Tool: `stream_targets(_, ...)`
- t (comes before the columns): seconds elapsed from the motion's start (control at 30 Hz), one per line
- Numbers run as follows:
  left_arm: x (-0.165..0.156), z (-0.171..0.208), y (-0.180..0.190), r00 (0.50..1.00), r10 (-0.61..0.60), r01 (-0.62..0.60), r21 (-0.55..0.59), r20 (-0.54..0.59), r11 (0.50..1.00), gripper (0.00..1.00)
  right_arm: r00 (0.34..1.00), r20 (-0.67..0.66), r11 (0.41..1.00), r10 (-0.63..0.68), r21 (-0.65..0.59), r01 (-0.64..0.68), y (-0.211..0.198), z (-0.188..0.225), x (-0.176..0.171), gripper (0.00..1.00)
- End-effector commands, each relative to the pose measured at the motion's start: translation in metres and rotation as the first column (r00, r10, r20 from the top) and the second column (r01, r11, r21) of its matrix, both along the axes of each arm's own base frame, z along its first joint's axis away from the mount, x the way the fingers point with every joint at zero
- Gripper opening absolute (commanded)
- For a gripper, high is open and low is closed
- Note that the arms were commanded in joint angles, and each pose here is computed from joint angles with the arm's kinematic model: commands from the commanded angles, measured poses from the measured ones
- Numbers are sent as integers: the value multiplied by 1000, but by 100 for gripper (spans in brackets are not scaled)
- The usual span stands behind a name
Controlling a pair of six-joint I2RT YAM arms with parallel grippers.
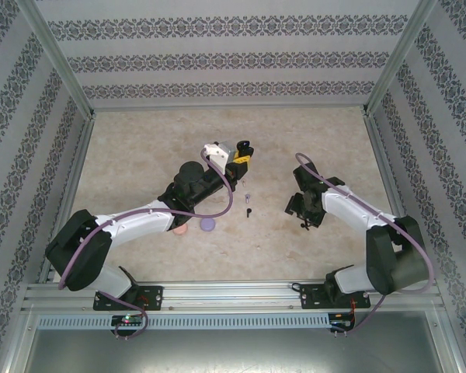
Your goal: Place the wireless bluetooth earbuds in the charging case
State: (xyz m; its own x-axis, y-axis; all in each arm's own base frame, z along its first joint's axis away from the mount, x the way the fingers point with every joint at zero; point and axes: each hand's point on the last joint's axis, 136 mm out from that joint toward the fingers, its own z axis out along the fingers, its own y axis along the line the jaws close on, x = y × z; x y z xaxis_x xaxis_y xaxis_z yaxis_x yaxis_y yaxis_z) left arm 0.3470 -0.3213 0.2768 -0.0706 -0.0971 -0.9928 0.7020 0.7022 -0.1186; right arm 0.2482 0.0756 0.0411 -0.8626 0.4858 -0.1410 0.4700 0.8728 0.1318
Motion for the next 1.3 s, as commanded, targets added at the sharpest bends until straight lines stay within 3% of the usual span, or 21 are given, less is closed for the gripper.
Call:
stream_targets(0.0, -8, 16, -1, 999, -13, 14, -28, 37, 1000, 0, 998, -54, 998, -21, -66, 17, -15, -15, -10, 64)
stream_targets(0.17, -9, 16, 0, 999, -12, 13, -29, 35, 999, 0, 995, -94, 998, -25, -55, 19, -11, -30, -15, 64)
stream_targets(0.53, -8, 15, 0, 1000, -9, 10, -30, 30, 999, 0, 997, -75, 1000, 3, 18, -2, 11, -21, -19, 64)
stream_targets(0.7, -8, 14, -3, 1000, -16, 17, -31, 26, 999, 0, 999, -43, 997, 1, -74, -4, -5, -8, -17, 64)
stream_targets(0.9, -9, 14, -1, 999, -12, 13, -28, 30, 1000, 0, 990, -78, 977, 117, -170, -129, -15, -5, -9, 62)
stream_targets(1.27, -8, 13, 0, 999, -7, 8, -20, 32, 1000, 0, 958, -144, 957, 249, -119, -266, -2, -13, -8, 52)
